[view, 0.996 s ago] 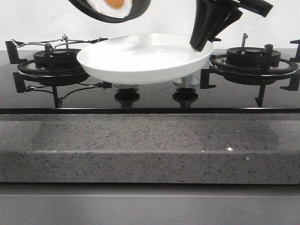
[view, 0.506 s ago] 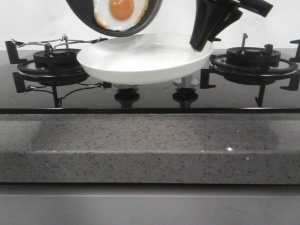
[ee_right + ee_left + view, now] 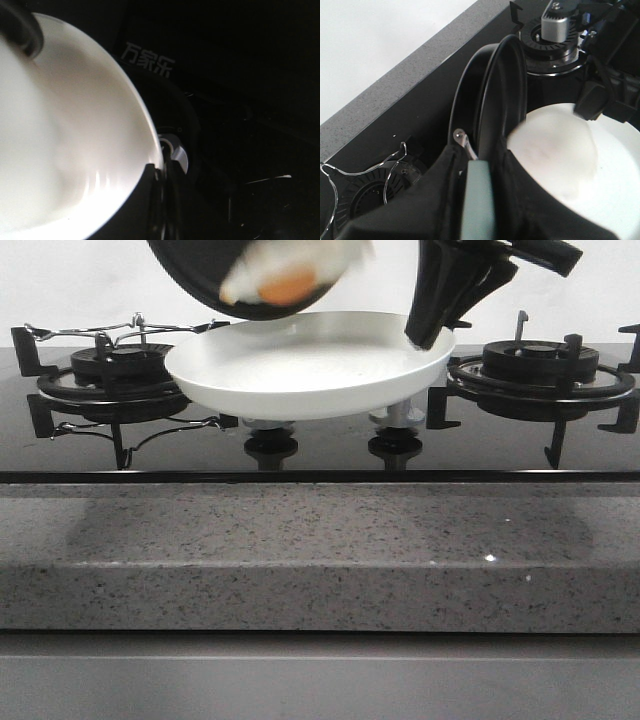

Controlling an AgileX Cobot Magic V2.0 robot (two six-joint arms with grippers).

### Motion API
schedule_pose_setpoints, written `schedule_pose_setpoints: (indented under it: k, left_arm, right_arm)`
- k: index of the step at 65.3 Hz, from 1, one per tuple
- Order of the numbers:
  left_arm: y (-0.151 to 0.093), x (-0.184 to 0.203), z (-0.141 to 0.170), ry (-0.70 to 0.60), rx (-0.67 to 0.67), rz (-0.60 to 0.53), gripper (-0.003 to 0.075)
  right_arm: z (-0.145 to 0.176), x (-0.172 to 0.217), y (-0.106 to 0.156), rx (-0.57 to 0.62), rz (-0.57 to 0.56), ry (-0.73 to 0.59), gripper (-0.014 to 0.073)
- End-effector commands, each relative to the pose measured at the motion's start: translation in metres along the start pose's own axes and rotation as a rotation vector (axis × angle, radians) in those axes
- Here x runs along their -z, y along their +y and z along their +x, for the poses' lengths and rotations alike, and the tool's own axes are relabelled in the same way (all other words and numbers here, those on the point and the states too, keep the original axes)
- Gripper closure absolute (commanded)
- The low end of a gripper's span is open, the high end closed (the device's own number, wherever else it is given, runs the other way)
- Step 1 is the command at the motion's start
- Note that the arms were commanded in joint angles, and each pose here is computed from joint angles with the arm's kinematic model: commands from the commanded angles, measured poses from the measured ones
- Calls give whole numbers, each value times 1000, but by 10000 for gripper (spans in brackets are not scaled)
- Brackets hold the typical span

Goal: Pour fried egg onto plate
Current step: 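Tilt the pan with the left gripper to slide the egg onto the plate, then lower the empty pan back onto its burner with the left gripper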

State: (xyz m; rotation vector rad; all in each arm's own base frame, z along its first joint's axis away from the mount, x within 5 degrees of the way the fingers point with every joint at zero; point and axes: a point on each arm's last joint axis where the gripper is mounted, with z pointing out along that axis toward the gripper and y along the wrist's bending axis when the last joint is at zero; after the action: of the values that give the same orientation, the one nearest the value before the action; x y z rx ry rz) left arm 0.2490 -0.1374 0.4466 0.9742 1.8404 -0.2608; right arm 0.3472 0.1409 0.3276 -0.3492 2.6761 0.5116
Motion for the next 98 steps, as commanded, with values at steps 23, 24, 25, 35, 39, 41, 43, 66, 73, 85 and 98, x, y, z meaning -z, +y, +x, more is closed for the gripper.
schedule_pose_setpoints:
  k: [23,24,25,35,39,41,43,66,73,85,98]
  left_arm:
    - [53,35,1,-160,297,-170,739]
    - [57,35,3,-162,323,-170,739]
    - [60,36,5,-166,350,-169,739]
    - [103,31,32,-198,653,-118,739]
    - [116,26,44,-200,758,-68,739]
    - [124,23,50,-209,814,-45,739]
    - [133,18,57,-221,877,-17,739]
    - [202,-18,139,-310,1349,238,739]
    - [211,-24,158,-285,1442,256,739]
    - [212,-31,170,-248,1463,298,722]
    - [214,-34,173,-247,1475,296,482]
  right_arm:
    - [-5,24,8,14,-22,-93,645]
    - [-5,24,8,14,-22,-93,645]
    - [-5,24,8,14,-22,-93,645]
    - [-5,24,8,14,-22,-92,645]
    - [-5,24,8,14,-22,-92,645]
    - [-5,24,8,14,-22,-92,645]
    - [-5,24,8,14,-22,-92,645]
    - [-5,24,7,12,-21,-93,645]
    - [-5,24,7,11,-21,-94,645]
    - [-5,24,7,11,-21,-94,645]
    - [-5,24,7,11,-21,-94,645]
